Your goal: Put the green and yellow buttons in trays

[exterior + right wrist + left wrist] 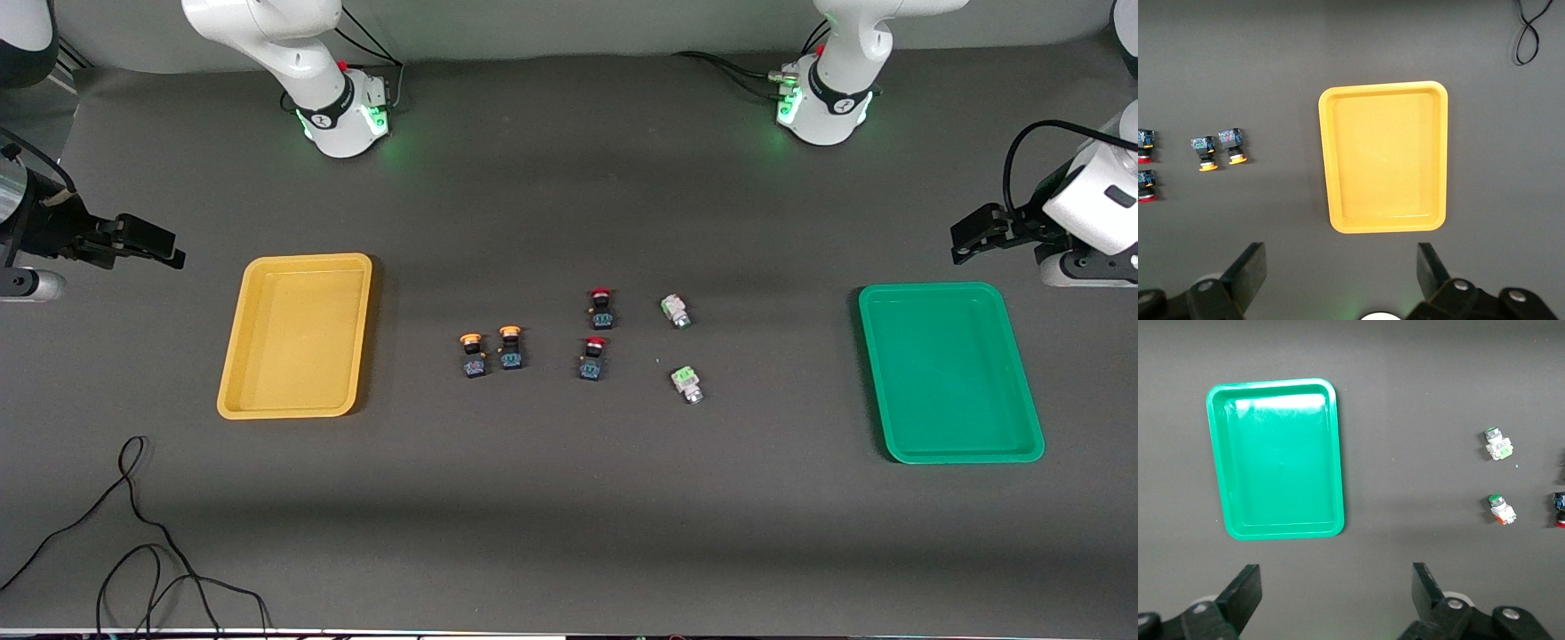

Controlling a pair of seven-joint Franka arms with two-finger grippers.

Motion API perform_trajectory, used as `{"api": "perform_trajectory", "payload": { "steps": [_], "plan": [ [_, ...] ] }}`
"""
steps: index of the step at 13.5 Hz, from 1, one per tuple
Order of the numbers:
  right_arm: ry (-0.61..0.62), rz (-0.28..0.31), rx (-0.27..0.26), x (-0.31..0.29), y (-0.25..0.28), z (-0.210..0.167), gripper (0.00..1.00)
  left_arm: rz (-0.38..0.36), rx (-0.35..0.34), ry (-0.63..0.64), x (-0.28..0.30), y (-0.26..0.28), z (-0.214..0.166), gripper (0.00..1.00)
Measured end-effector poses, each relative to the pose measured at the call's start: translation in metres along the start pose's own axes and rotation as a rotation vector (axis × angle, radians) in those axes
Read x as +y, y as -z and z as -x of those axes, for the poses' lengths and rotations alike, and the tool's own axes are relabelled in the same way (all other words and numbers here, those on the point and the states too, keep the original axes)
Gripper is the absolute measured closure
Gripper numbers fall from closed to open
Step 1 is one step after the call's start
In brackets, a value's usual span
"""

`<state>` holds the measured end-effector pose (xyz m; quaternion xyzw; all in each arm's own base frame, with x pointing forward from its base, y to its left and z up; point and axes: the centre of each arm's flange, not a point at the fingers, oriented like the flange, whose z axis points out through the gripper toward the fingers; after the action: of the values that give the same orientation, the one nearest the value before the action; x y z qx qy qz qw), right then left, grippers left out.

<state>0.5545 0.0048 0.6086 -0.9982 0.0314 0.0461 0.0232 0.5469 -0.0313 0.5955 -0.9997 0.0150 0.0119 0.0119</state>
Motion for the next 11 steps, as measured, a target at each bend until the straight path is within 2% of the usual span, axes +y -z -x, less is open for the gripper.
{"api": "perform_trajectory", "payload": {
  "steps": [11],
  "plan": [
    [0.008,0.001,0.006,-0.0047,-0.0016,-0.0029,0.0,0.017,-0.001,0.003,0.0003,0.0,0.0,0.0]
  ]
}}
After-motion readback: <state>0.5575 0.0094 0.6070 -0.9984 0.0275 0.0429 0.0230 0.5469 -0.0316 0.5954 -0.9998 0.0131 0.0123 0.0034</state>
